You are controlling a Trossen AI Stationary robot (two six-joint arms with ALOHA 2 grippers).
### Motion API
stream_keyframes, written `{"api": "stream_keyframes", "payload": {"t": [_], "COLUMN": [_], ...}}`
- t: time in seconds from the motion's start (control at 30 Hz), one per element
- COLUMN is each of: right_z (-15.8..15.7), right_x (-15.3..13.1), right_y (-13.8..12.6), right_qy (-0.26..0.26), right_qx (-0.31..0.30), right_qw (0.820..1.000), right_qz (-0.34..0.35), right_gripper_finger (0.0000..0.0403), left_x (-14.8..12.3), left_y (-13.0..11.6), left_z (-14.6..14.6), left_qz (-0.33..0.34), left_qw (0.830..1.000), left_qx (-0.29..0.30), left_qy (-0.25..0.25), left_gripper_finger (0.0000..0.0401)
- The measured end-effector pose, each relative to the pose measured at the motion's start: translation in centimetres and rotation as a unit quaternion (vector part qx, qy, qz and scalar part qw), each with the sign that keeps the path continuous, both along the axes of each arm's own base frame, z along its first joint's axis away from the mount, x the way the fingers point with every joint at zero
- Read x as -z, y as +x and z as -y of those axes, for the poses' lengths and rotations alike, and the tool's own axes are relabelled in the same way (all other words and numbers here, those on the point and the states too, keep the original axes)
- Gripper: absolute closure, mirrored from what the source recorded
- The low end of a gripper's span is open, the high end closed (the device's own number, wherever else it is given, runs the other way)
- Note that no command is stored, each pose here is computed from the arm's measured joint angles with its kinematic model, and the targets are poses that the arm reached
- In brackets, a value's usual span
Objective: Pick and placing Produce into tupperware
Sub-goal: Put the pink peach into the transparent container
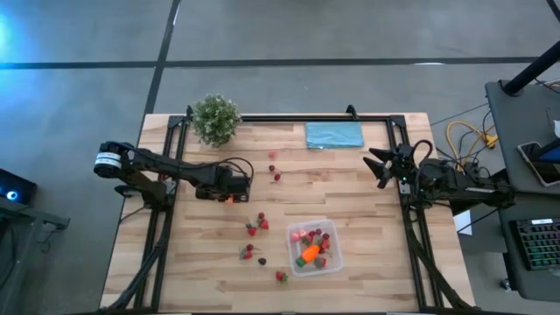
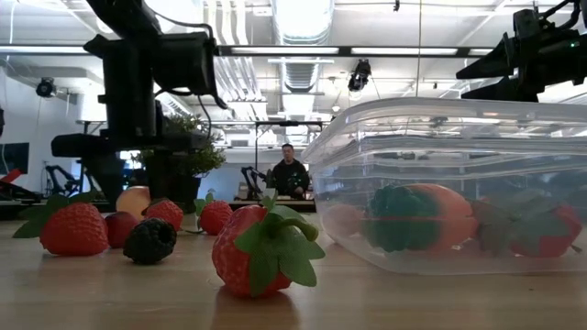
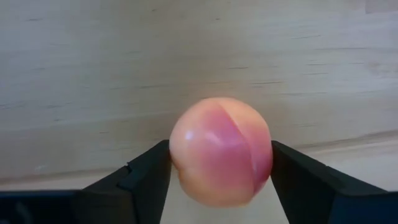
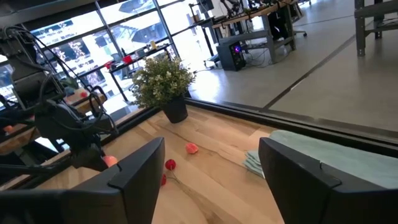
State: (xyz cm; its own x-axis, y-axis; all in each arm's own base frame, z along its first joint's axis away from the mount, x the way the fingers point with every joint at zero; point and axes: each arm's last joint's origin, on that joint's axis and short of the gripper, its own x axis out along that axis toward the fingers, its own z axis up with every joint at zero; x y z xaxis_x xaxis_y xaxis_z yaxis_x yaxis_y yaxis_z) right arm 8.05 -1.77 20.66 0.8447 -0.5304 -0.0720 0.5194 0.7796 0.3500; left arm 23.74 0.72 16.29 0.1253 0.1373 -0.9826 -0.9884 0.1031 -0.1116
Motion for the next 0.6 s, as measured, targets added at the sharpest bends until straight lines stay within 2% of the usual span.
{"api": "stream_keyframes", "payload": {"t": [0.17, 0.37, 0.43, 0.53, 0.6], "right_z": [0.0, 0.0, 0.0, 0.0, 0.0], "right_x": [0.0, 0.0, 0.0, 0.0, 0.0], "right_y": [0.0, 0.0, 0.0, 0.0, 0.0], "right_qy": [0.000, 0.000, 0.000, 0.000, 0.000], "right_qx": [0.000, 0.000, 0.000, 0.000, 0.000], "right_qw": [1.000, 1.000, 1.000, 1.000, 1.000], "right_qz": [0.000, 0.000, 0.000, 0.000, 0.000], "right_gripper_finger": [0.0150, 0.0156, 0.0156, 0.0152, 0.0150], "left_x": [-0.2, -3.1, -5.2, -8.9, -10.7], "left_y": [0.4, 3.1, 4.6, 7.0, 8.2], "left_z": [0.0, 0.1, 0.4, 1.4, 2.0], "left_qz": [0.016, 0.108, 0.170, 0.275, 0.312], "left_qw": [1.000, 0.990, 0.973, 0.929, 0.905], "left_qx": [0.012, 0.089, 0.148, 0.237, 0.275], "left_qy": [0.002, 0.024, 0.046, 0.078, 0.090], "left_gripper_finger": [0.0173, 0.0173, 0.0173, 0.0174, 0.0174]}}
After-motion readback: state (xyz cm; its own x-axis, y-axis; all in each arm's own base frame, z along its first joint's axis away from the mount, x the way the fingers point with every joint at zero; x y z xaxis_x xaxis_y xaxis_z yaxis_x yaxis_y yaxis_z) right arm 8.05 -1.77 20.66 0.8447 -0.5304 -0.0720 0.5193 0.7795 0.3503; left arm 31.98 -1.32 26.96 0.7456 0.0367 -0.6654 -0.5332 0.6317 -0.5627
